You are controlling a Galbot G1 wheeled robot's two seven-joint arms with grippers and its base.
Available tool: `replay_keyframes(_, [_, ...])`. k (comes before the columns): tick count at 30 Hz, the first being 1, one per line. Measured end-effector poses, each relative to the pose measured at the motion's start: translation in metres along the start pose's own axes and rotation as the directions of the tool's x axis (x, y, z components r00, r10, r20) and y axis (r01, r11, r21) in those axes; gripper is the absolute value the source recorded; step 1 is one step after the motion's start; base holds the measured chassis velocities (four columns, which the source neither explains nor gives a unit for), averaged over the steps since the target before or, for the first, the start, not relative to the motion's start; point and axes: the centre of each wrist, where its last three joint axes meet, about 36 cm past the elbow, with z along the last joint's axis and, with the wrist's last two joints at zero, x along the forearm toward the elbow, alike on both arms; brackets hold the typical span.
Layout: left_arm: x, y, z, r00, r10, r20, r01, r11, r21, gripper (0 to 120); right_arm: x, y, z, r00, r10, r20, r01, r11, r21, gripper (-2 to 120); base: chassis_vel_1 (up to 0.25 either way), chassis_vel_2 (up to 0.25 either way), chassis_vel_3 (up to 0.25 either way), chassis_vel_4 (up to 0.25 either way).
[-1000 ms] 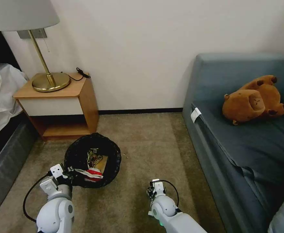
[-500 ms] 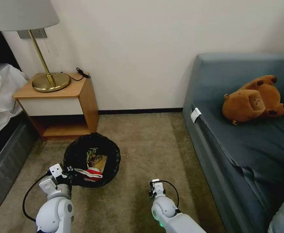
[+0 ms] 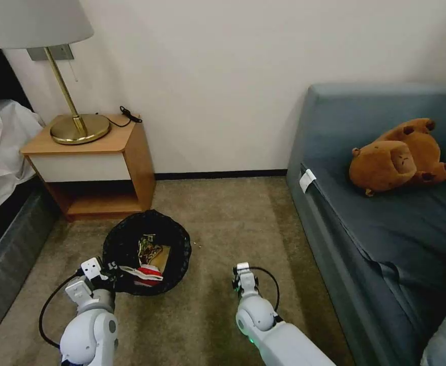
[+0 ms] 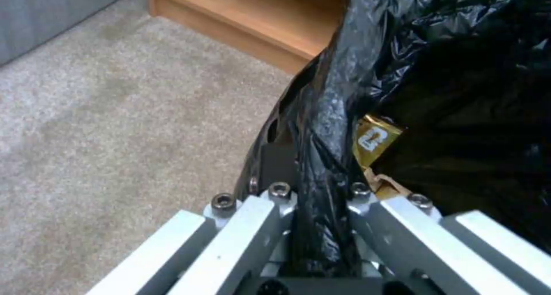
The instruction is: Pick up the trash bin, then pick up the garbage on the floor and place it into the trash bin.
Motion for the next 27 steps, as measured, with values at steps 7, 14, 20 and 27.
replay_keyframes(7, [0.001, -0.001, -0.001, 1.000, 0.005, 0.003, -0.005, 1.000, 0.000, 1, 0.013, 0.011, -0.043, 0.981, -0.015, 0.193, 0.015, 1.000, 0.001, 22, 0.000, 0.000, 0.000, 0.000])
replay_keyframes(14, [0.001, -0.002, -0.001, 1.000, 0.009, 0.002, -0.009, 1.000, 0.000, 1, 0.031, 0.021, -0.067, 0.954, -0.065, 0.293, 0.066, 0.998, 0.006, 22, 0.000, 0.000, 0.000, 0.000])
replay_keyframes(20, [0.000, -0.005, -0.001, 1.000, 0.016, -0.004, -0.016, 1.000, -0.002, 1, 0.055, 0.024, -0.097, 0.908, -0.137, 0.396, 0.143, 0.990, 0.013, 22, 0.000, 0.000, 0.000, 0.000])
replay_keyframes(27, [0.000, -0.012, -0.001, 1.000, 0.026, -0.004, -0.026, 1.000, -0.010, 1, 0.069, 0.040, -0.117, 0.848, -0.220, 0.482, 0.250, 0.968, 0.000, 22, 0.000, 0.000, 0.000, 0.000])
